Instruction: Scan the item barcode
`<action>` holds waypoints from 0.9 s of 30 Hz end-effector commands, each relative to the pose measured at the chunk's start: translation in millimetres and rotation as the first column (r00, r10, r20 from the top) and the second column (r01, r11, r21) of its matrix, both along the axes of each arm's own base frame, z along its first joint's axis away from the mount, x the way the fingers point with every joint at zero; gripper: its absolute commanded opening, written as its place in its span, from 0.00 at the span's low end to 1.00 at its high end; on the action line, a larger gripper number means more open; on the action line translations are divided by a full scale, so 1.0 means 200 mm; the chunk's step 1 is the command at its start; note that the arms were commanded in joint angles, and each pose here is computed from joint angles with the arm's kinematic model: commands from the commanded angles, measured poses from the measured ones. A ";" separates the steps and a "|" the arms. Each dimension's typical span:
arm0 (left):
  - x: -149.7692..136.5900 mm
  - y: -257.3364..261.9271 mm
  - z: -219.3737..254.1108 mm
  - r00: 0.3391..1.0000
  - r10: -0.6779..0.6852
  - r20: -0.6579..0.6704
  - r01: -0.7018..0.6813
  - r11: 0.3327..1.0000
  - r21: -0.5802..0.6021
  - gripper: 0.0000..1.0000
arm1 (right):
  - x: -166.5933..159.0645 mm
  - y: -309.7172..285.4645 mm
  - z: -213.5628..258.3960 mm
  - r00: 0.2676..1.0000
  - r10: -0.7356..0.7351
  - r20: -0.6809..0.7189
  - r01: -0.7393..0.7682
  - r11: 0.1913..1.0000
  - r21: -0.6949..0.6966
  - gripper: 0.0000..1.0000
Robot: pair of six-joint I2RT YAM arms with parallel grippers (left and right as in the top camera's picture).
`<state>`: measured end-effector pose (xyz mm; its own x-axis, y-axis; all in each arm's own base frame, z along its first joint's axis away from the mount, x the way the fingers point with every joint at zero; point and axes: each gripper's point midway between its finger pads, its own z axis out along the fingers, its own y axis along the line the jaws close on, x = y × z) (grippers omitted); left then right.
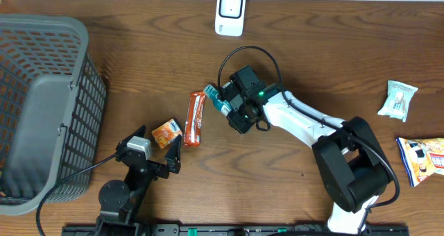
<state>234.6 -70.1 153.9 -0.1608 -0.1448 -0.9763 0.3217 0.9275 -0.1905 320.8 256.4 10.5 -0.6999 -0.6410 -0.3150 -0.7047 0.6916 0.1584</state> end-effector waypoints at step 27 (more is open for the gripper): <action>0.00 0.00 -0.08 0.999 -0.006 -0.045 0.007 1.000 0.011 0.98 | -0.22 0.09 0.80 0.903 0.366 0.225 -0.423 0.662 0.619 0.01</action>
